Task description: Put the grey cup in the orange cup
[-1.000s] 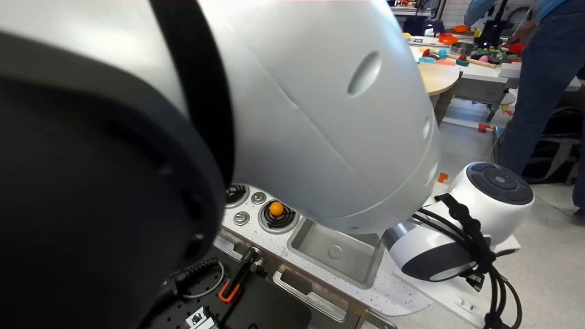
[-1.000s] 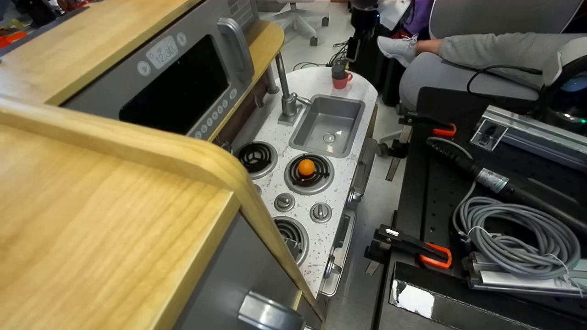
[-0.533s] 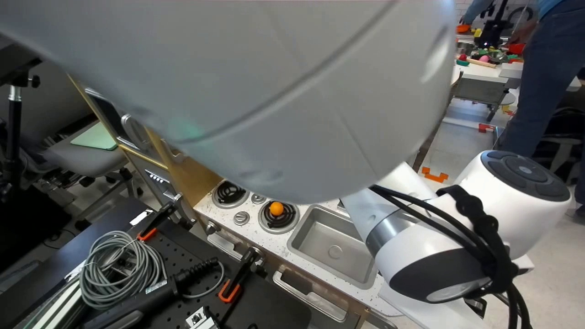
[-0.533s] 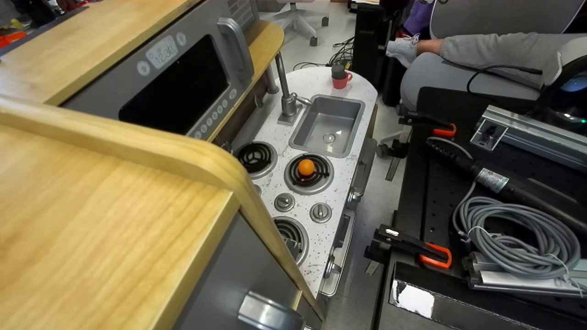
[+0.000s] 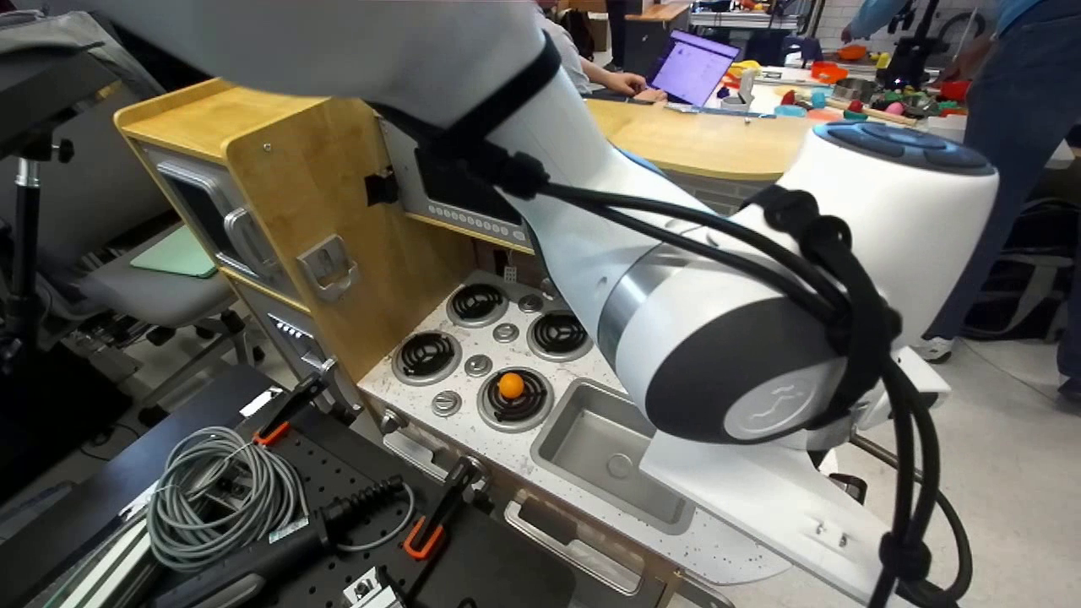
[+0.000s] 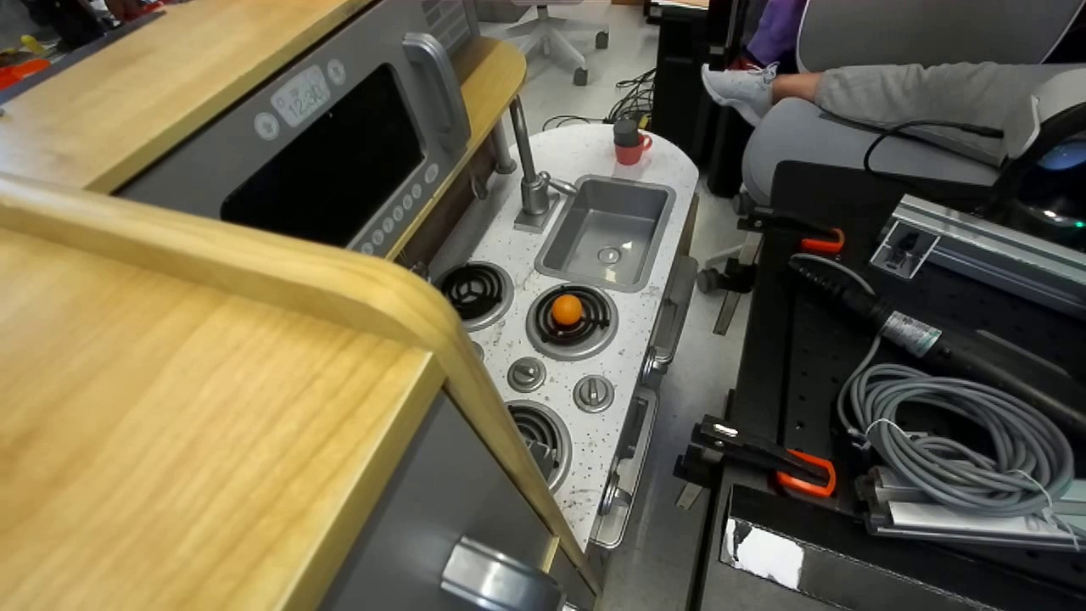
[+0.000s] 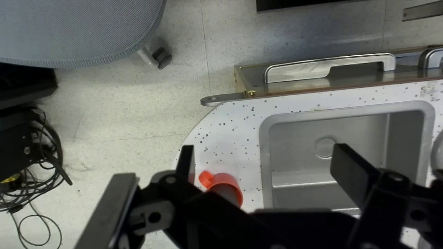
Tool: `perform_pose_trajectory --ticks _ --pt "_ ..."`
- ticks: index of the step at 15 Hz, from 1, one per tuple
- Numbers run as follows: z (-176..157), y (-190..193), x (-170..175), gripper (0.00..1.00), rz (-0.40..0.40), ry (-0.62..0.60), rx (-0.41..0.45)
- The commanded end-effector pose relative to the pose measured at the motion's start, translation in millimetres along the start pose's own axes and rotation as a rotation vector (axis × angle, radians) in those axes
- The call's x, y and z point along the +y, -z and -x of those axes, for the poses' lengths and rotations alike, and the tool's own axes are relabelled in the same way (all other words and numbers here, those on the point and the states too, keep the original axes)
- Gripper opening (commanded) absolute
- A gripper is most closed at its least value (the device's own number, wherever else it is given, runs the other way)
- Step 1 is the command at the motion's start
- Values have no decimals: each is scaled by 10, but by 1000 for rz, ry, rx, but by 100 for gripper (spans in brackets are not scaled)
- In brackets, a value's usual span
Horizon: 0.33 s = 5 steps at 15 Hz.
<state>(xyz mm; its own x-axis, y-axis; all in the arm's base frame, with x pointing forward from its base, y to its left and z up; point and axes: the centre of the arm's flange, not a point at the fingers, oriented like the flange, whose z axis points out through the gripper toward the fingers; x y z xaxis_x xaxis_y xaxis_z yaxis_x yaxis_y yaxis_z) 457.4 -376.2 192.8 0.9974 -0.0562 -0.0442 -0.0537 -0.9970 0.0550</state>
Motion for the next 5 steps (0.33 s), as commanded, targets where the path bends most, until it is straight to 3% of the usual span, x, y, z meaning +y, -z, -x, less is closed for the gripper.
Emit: perform_pose_trajectory --ticks 1,5 --pt "12 28 -18 100 0 1 0" --pt "67 11 -1 100 -1 -6 -7"
